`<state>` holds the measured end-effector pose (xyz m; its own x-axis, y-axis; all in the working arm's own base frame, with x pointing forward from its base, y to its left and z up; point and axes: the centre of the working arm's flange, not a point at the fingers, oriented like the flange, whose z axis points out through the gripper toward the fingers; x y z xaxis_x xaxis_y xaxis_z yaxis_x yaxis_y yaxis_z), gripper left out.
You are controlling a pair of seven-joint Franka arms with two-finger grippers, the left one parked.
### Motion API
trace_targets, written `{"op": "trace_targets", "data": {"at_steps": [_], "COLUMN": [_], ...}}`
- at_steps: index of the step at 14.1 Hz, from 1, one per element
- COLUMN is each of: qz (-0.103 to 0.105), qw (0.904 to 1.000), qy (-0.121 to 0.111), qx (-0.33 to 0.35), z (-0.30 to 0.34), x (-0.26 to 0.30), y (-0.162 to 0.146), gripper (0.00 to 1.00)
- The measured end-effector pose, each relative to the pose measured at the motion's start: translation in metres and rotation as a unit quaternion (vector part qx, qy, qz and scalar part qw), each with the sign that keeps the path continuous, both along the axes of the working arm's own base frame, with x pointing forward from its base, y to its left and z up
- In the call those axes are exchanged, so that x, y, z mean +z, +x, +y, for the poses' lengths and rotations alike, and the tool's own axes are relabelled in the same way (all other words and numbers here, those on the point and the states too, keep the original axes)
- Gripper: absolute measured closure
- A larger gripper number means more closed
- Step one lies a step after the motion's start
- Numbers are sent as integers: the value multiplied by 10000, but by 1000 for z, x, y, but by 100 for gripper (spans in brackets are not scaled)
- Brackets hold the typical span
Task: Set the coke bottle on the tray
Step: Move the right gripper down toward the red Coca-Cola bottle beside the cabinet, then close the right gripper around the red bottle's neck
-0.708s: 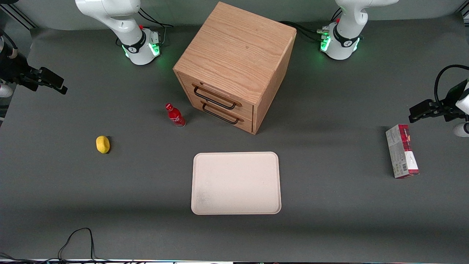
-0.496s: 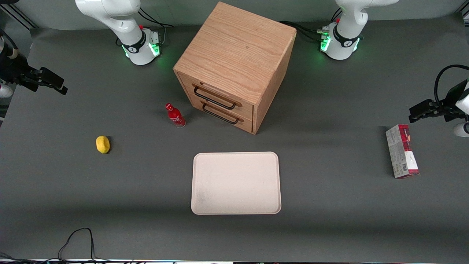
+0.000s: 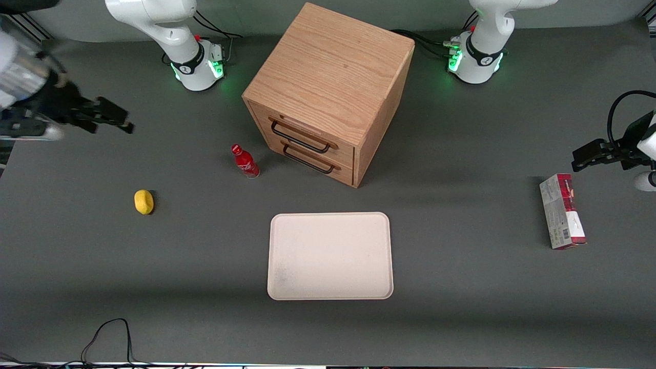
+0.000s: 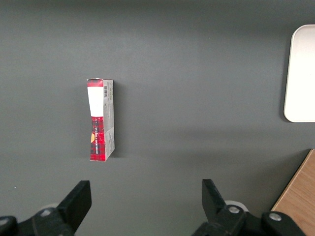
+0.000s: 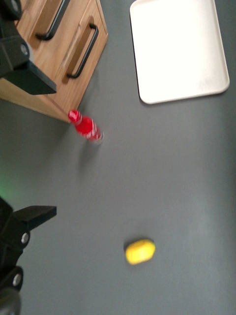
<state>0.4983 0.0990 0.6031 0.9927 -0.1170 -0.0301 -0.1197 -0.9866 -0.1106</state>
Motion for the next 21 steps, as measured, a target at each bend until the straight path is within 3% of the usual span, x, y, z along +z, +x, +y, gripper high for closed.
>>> {"op": "trace_targets", "data": {"at_steps": [4,9,21], "qz": [-69,98,-305], "qw": [9994,9989,9990], "qy": [-328,-447,-309], "qx": [-60,-57,83], "z": [106,112,123], "x": [-42,-96,-258], "y": [-24,-32,-74], "gripper": [0,0,0]}}
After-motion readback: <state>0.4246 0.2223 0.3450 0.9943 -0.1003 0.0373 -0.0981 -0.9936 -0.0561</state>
